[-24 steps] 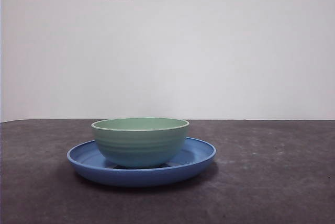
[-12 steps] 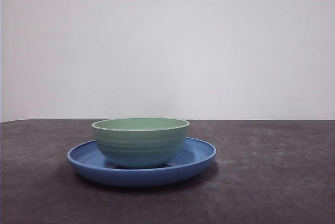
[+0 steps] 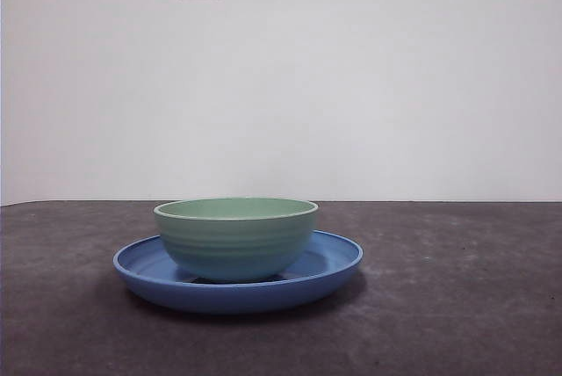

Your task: Place the green bowl on the blue plate

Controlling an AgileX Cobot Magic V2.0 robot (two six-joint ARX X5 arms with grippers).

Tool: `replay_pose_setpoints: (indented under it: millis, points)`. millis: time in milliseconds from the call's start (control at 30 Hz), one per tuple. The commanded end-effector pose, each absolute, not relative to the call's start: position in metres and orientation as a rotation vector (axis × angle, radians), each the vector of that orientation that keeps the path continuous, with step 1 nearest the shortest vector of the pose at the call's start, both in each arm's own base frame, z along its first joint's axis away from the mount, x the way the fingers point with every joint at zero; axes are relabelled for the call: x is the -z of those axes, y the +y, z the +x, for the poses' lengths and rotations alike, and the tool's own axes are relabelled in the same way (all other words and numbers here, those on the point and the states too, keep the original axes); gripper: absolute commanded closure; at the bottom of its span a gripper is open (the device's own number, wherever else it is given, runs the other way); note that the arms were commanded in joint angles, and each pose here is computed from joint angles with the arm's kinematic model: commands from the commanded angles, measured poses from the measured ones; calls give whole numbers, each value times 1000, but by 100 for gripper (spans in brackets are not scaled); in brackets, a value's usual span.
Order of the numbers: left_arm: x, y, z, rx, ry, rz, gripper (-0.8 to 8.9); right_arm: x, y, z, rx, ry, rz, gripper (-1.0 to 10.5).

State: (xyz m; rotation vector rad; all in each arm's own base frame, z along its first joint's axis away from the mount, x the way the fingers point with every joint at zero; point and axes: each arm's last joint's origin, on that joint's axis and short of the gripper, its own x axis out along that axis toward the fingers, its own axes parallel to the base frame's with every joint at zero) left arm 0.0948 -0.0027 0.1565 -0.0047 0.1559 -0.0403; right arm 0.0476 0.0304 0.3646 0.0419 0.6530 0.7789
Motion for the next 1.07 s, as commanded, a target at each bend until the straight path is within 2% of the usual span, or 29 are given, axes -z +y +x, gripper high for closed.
replay_pose_setpoints:
  millis: [33, 400, 633, 733, 900, 1000, 1067]
  points:
    - [-149, -3, 96, 49, 178, 10, 807, -370, 30, 47, -794, 623, 30, 924]
    - [-149, -3, 96, 49, 178, 10, 807, -370, 30, 47, -791, 618, 29, 924]
    - [-149, -3, 96, 49, 178, 10, 807, -361, 22, 44, -669, 576, 71, 924]
    - [-149, -3, 96, 49, 178, 10, 807, -344, 18, 49, -565, 424, 14, 924]
    - [-149, -3, 96, 49, 178, 10, 807, -295, 10, 67, -411, 131, -29, 924]
    - [-149, -3, 96, 49, 178, 10, 807, -262, 5, 77, -291, 23, -56, 924]
    - [-149, -3, 96, 49, 178, 10, 807, -243, 1, 83, -205, 2, -50, 924]
